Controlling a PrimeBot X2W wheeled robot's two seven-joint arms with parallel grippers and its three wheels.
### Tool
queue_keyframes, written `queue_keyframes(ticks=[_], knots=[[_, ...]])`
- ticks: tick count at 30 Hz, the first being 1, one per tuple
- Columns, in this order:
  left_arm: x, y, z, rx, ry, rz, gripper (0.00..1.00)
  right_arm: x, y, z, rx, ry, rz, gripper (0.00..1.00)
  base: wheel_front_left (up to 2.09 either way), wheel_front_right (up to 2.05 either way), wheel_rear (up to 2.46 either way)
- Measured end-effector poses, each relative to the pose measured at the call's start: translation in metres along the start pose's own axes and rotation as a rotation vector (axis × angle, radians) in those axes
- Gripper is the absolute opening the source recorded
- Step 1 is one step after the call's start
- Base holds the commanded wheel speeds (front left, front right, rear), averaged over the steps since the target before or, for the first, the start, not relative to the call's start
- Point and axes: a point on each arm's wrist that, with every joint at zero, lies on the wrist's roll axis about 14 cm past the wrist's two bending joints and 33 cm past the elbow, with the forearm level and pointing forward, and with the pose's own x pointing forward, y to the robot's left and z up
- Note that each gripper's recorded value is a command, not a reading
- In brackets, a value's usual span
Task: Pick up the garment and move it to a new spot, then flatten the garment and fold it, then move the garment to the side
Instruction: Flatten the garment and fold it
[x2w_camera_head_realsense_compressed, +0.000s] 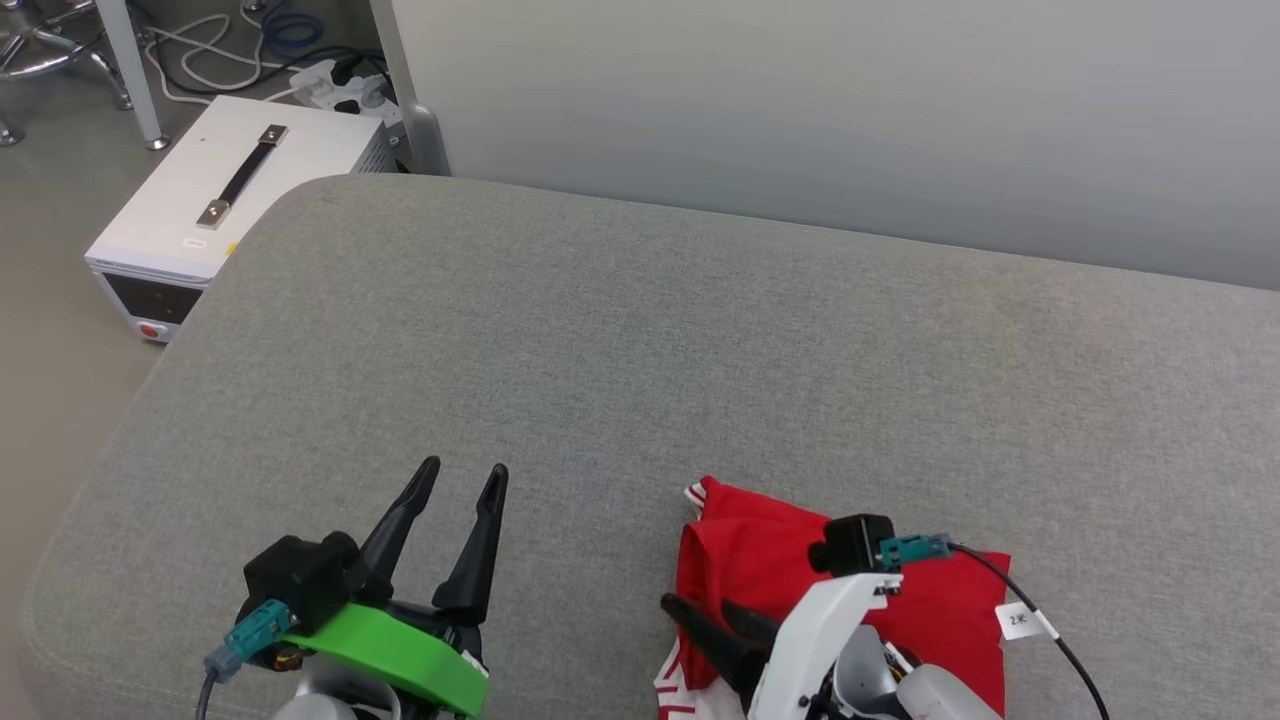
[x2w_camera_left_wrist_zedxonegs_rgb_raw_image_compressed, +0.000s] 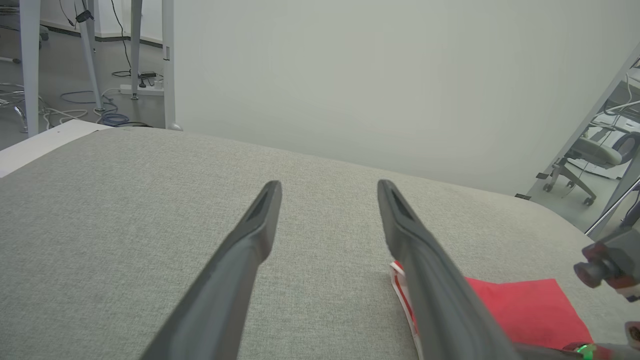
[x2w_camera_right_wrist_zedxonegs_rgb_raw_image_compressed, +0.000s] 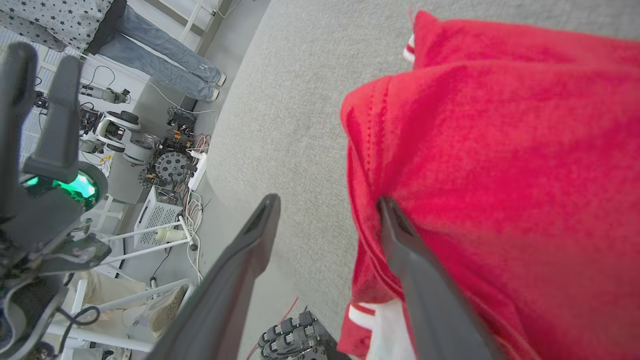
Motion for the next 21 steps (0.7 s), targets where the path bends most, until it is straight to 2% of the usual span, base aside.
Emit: queue_keyframes(ticks=[6, 10, 12, 15, 21], knots=[[0.001, -0.002, 0.001, 0.0, -0.003, -0.007, 1.0, -0.001, 0.016, -0.005, 0.012, 0.005, 0.046, 1.0, 0.0, 0.0, 0.0], [0.002, -0.006, 0.002, 0.0, -0.007, -0.021, 1.0, -0.003, 0.023, 0.009, -0.012, -0.048, 0.061, 1.0, 0.0, 0.0, 0.0], [0.003, -0.008, 0.002, -0.001, -0.008, -0.03, 1.0, -0.004, 0.026, 0.023, -0.068, -0.088, 0.059, 1.0, 0.0, 0.0, 0.0], [0.005, -0.013, 0.003, -0.002, -0.012, -0.046, 1.0, -0.008, 0.025, 0.054, -0.214, -0.17, 0.024, 1.0, 0.0, 0.0, 0.0], [0.011, -0.026, 0.004, -0.005, -0.017, -0.09, 1.0, -0.045, 0.014, 0.123, -0.559, -0.356, -0.092, 1.0, 0.0, 0.0, 0.0]])
